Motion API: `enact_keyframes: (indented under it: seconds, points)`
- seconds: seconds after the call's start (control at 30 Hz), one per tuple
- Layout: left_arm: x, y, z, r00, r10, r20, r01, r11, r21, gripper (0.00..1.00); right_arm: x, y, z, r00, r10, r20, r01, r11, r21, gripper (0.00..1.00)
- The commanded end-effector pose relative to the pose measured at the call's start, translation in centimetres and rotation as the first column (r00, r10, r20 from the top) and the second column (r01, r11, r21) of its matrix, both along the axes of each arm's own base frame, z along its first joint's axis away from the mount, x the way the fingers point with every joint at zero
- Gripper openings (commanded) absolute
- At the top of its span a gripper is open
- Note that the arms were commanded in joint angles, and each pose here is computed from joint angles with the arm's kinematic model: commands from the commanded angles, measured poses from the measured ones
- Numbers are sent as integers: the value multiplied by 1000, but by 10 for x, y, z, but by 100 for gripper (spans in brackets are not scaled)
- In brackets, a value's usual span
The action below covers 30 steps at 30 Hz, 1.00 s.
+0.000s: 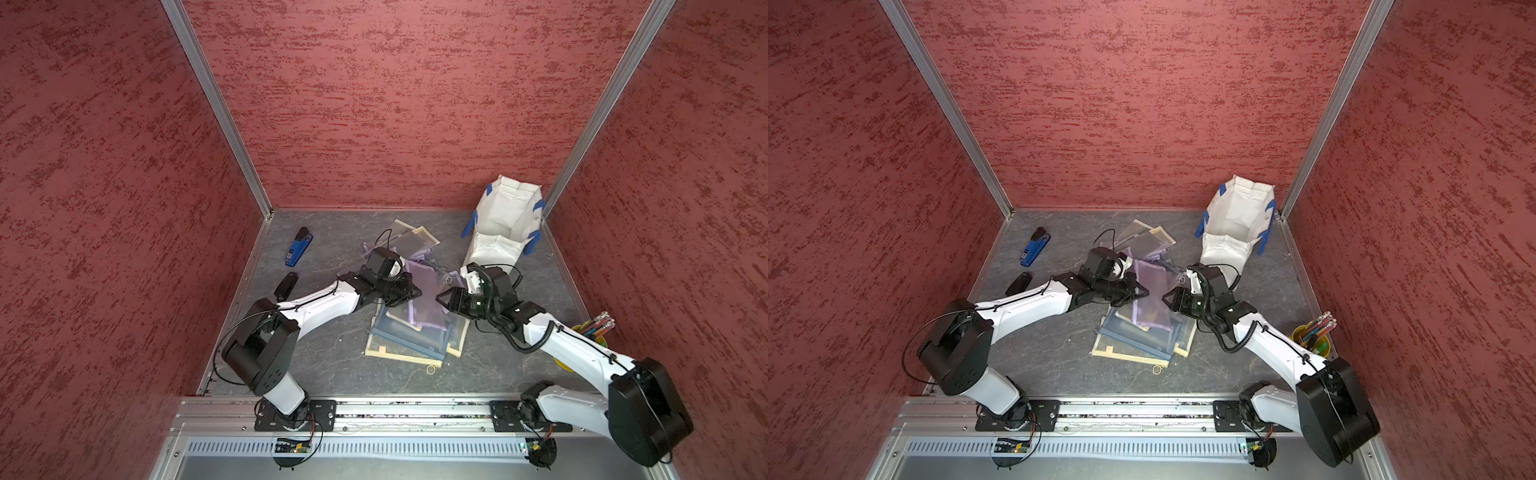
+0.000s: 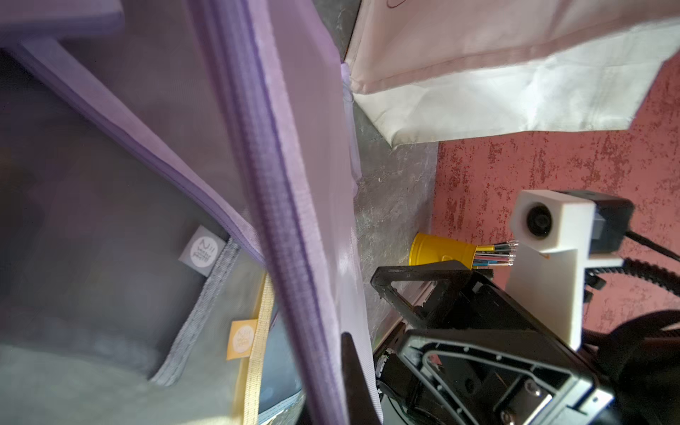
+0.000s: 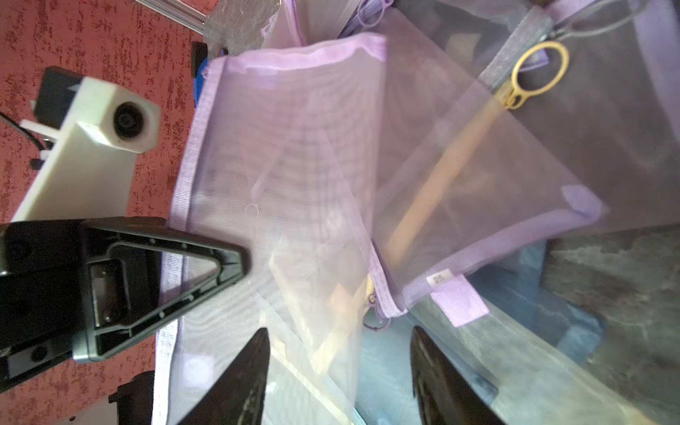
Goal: Put the pencil pouch into the canvas bag
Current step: Pick up the pencil pouch, then place the pencil pouch in the canvas bag.
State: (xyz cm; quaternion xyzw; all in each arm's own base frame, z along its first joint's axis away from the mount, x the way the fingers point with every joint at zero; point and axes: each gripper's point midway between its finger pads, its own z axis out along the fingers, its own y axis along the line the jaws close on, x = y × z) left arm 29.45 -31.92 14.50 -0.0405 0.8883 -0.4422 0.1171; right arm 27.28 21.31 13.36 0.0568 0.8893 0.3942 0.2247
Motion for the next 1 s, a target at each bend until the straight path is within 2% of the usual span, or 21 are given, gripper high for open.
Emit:
enact_keyframes:
  seconds: [0.0,0.1,0.23,0.33,0.43,0.57,0.67,0.83,0.87,0.97]
  points:
    - [-4,14,24,990,-74,123,79,996,-37,0,3,6,34,999,-8,31,6,998,57,67]
    - [-5,25,60,966,-103,237,134,984,-119,0,8,14,69,997,2,75,-12,992,122,72]
    - [-11,36,113,909,-115,402,202,963,-181,0,16,29,121,986,39,162,-73,975,211,79]
    - [-13,42,139,884,-112,454,236,945,-226,0,22,40,151,971,68,228,-129,955,267,80]
    - [-16,41,158,863,-125,489,278,927,-254,0,25,51,166,960,104,259,-183,935,304,80]
    - [-18,37,170,855,-125,504,305,906,-293,0,29,61,183,945,123,303,-234,900,366,79]
    - [-17,34,172,853,-119,508,310,899,-310,0,29,64,184,942,137,307,-255,887,384,73]
    - [-13,29,173,857,-109,504,311,889,-336,0,26,65,193,931,144,335,-278,874,398,51]
    - [-11,28,172,859,-109,501,309,890,-335,0,26,65,196,929,143,342,-281,873,399,43]
    - [-7,26,172,861,-107,497,301,895,-330,0,28,64,196,932,143,334,-269,889,369,3]
